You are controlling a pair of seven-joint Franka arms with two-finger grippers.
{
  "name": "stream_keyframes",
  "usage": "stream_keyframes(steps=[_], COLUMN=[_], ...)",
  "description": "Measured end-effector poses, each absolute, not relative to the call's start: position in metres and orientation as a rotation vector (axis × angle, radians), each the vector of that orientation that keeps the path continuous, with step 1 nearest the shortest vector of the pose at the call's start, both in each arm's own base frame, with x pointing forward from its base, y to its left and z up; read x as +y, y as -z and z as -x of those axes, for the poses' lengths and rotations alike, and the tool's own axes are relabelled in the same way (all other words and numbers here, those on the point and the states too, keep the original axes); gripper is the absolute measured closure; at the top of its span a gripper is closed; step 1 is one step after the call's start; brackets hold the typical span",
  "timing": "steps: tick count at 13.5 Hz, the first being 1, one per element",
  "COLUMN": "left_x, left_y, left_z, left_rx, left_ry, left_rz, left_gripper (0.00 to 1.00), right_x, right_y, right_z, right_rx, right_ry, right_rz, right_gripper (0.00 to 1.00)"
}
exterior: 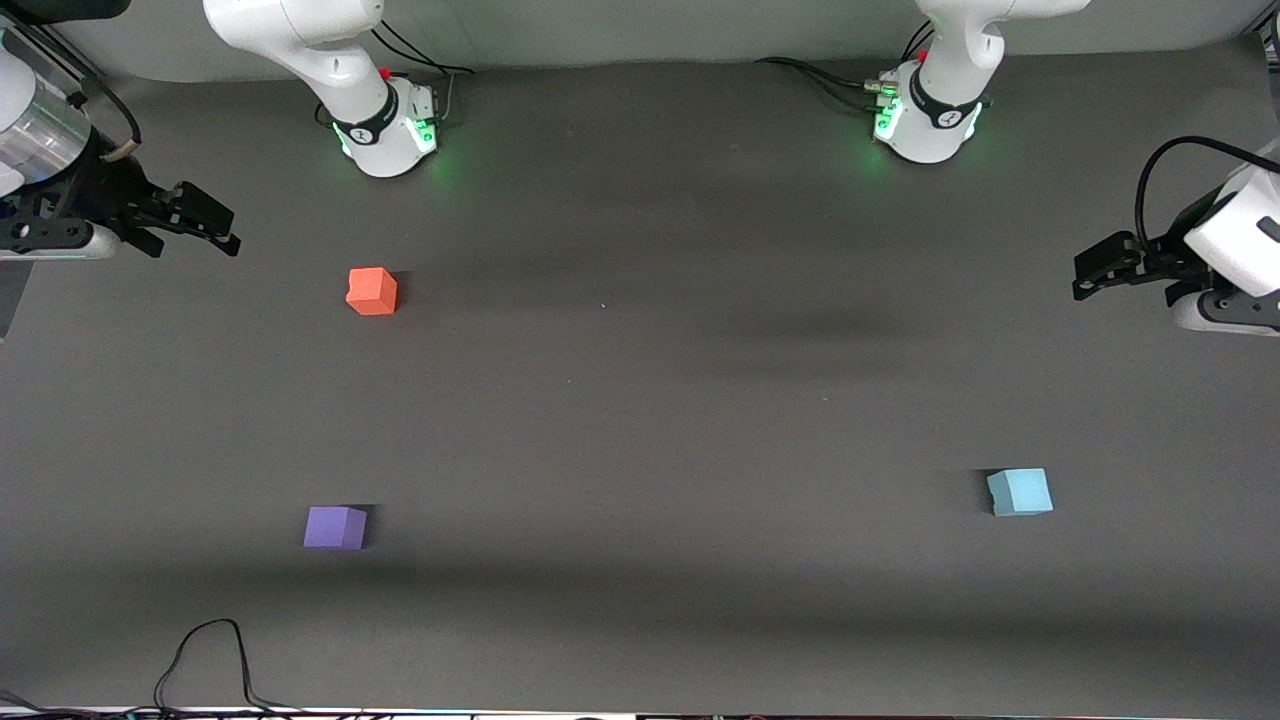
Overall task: Place blue block between orange and purple blocks
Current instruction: 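Move the left gripper down toward the light blue cube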
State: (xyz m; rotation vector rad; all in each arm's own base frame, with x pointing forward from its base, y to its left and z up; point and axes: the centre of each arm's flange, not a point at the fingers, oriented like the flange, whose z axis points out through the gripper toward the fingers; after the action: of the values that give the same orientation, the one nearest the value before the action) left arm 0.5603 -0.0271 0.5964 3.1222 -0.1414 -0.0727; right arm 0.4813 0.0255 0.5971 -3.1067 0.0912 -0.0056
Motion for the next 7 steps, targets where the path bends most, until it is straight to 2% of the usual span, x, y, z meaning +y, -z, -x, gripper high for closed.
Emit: stream_keyframes(steps=[7], left_x=[0.016], left_y=[-0.555], left_z=[-0.596], left_rx=[-0.052], left_ry=[0.013], left_rz=[-3.128], left_gripper=[0.0], right_x=[0.026], right_y=[-0.588], right_z=[-0.481], right_rx=[0.091], right_ry=[-0.005], right_rz=[3.107], right_gripper=[0.0])
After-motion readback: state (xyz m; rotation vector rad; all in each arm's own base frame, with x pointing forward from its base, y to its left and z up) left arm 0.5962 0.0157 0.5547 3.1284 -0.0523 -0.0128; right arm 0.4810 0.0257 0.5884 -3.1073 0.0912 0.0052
